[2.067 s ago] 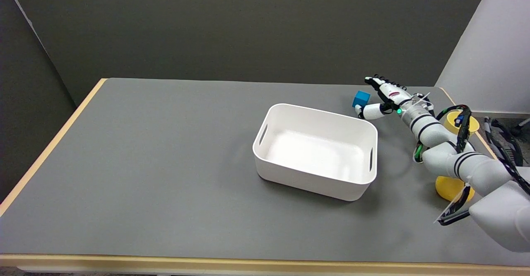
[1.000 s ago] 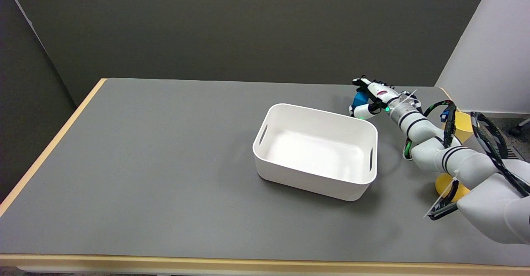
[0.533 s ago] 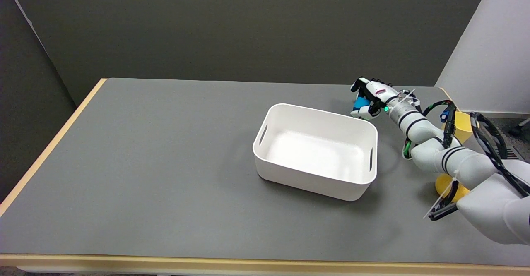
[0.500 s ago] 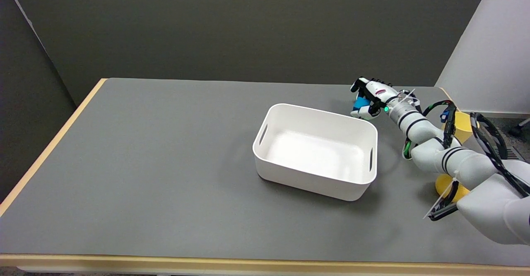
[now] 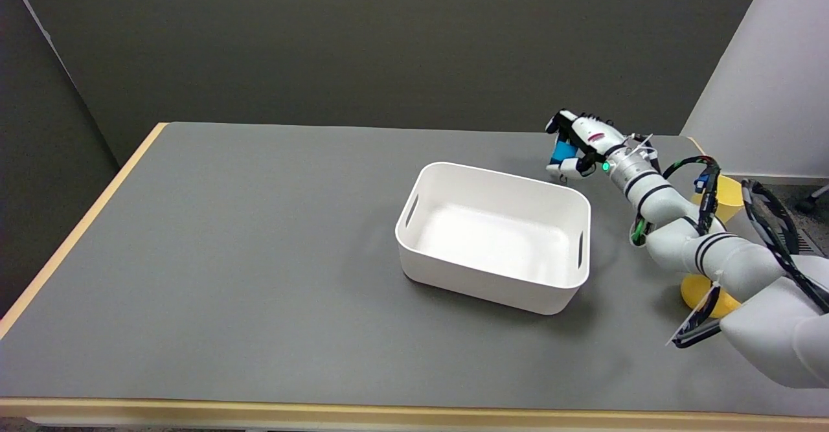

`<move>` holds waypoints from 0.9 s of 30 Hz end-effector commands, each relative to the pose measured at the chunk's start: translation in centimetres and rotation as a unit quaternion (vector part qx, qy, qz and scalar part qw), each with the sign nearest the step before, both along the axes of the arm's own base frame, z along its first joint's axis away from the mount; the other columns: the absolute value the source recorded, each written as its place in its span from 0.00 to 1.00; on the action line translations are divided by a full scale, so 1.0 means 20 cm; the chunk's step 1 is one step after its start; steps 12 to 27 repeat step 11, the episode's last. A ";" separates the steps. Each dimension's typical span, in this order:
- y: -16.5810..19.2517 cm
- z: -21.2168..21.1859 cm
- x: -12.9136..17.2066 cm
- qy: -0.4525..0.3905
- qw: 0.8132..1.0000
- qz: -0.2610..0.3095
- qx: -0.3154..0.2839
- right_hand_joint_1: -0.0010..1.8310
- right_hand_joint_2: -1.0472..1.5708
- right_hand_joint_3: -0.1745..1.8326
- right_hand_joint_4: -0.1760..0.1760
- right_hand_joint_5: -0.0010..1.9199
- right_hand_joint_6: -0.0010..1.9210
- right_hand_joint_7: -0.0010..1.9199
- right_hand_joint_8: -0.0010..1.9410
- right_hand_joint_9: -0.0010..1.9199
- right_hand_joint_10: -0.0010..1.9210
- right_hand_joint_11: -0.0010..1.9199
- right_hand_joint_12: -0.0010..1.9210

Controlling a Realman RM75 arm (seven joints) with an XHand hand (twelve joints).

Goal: Pick up the cube.

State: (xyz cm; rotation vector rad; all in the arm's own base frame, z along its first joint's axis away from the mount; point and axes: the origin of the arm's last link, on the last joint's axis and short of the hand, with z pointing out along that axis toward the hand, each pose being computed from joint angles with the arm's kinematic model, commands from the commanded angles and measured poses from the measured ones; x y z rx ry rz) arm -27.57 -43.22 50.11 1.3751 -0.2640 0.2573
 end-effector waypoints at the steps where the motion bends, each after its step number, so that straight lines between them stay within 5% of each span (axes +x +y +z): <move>1: 0.14 -0.03 0.44 0.033 0.977 0.205 0.051 0.79 0.83 0.30 0.26 0.13 0.58 0.27 0.86 0.29 1.00 0.08 0.99; 11: 0.53 -0.20 0.66 -0.016 0.924 0.361 0.127 0.80 0.80 0.34 0.25 0.15 0.61 0.30 0.83 0.32 0.98 0.10 1.00; 27: 0.53 -0.20 0.66 -0.016 0.924 0.361 0.127 0.80 0.80 0.34 0.25 0.15 0.61 0.30 0.83 0.32 0.98 0.10 1.00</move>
